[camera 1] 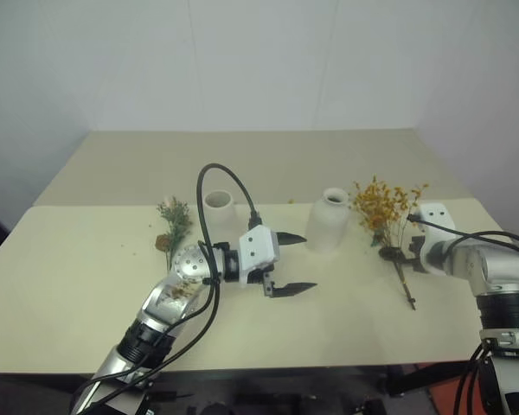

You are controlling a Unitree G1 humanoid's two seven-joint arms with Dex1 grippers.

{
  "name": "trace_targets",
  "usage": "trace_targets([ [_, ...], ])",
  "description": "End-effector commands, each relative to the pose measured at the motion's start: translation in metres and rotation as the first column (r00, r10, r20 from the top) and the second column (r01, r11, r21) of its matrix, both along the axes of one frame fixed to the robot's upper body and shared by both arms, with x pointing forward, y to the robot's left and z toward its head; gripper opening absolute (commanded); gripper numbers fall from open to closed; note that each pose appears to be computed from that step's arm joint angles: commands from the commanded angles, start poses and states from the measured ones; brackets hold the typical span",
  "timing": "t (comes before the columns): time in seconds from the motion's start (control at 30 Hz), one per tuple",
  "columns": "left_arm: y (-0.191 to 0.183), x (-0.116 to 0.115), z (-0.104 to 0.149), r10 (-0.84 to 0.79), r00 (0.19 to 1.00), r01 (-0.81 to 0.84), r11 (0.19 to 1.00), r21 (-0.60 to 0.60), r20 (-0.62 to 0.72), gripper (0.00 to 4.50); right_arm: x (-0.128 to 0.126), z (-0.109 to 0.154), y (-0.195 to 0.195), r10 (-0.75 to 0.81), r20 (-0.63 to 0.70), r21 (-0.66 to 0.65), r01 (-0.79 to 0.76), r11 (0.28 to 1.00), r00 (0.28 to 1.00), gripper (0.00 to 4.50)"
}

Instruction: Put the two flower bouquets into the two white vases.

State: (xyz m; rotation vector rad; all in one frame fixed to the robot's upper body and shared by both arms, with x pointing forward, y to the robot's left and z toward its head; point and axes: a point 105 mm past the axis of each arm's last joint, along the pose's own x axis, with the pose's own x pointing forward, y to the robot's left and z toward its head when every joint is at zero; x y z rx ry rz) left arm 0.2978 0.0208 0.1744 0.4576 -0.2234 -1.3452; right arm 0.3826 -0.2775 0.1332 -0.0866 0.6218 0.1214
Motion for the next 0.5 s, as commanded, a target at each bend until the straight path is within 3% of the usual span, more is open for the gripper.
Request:
trace_targets([
  [0.03, 0.0001, -0.0019, 0.0120, 0.006, 0.999, -0.005, 1.000, -0.020, 0.046, 4.50, 0.0096, 0.0183, -0.0044, 0.011, 0.062, -0.015, -0.010, 1.000, 0.998, 3.41],
  [0.17, 0.0015, -0.0013, 0.0120, 0.016, 0.999, -0.015, 1.000, -0.022, 0.046, 4.50, 0.0144, 0.0208, -0.0037, 0.030, 0.051, -0.014, -0.029, 0.999, 0.998, 1.92],
  [0.37, 0.0033, -0.0011, 0.0103, 0.024, 0.999, -0.023, 1.000, -0.022, 0.042, 4.50, 0.0144, 0.0172, -0.0023, 0.043, 0.015, -0.016, -0.043, 0.999, 0.999, 0.09],
  [0.5, 0.0030, -0.0003, 0.0108, 0.023, 0.999, -0.022, 1.000, -0.022, 0.044, 4.50, 0.0134, 0.0197, -0.0014, 0.046, 0.024, -0.036, -0.045, 0.998, 0.999, 0.04],
])
